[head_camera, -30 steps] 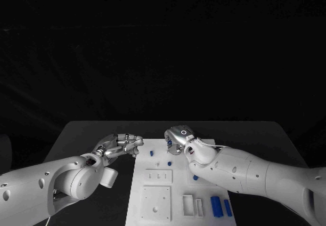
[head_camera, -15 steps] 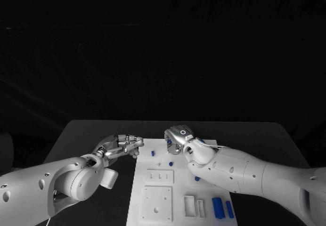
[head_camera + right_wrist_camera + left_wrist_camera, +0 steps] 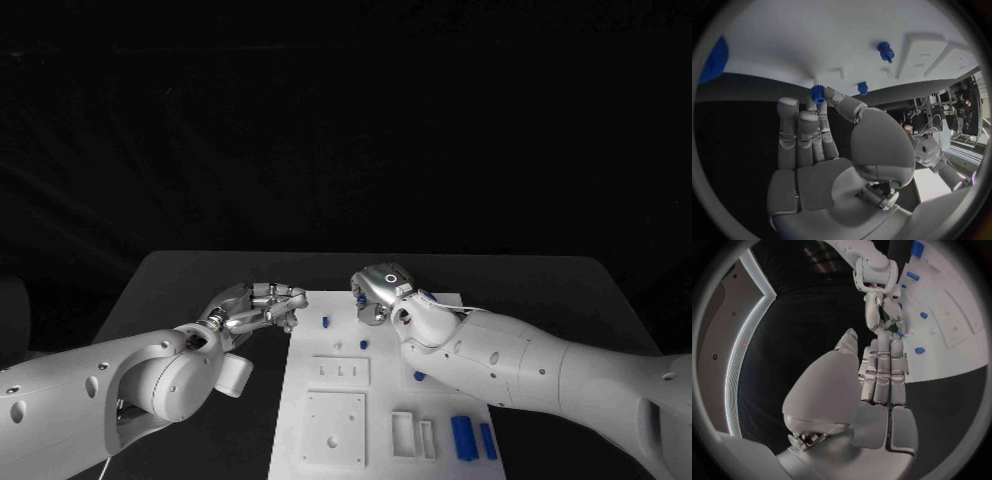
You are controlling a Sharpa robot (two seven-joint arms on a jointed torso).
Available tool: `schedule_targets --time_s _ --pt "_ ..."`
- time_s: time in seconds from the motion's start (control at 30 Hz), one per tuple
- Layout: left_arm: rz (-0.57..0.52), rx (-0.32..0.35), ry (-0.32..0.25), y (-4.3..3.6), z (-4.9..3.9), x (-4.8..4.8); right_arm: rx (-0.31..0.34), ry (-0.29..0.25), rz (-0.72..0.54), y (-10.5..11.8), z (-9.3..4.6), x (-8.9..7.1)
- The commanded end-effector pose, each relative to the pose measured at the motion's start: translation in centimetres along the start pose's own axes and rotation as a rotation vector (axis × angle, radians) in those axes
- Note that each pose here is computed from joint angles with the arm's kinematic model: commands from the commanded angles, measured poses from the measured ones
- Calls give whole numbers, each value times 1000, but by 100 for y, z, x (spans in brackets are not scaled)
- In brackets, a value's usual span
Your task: Assemble the parts on the task board
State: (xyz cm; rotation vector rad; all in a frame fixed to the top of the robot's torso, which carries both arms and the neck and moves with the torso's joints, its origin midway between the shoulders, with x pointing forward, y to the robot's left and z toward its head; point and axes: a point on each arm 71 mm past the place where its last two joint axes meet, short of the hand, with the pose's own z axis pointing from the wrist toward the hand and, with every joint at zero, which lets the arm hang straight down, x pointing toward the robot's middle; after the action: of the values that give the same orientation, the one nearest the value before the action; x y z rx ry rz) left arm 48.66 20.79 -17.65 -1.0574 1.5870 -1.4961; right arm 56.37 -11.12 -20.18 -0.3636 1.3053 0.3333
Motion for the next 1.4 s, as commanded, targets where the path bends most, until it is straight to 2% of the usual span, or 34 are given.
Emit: schedule_targets --time_s 0.03,0.6,1.4 --pt "-6 8 19 -14 9 30 -6 21 -12 11 3 13" --pt "-3 8 13 -14 4 7 -6 44 -10 13 12 36" --pt "-3 7 13 -13 13 6 13 47 44 -16 32 45"
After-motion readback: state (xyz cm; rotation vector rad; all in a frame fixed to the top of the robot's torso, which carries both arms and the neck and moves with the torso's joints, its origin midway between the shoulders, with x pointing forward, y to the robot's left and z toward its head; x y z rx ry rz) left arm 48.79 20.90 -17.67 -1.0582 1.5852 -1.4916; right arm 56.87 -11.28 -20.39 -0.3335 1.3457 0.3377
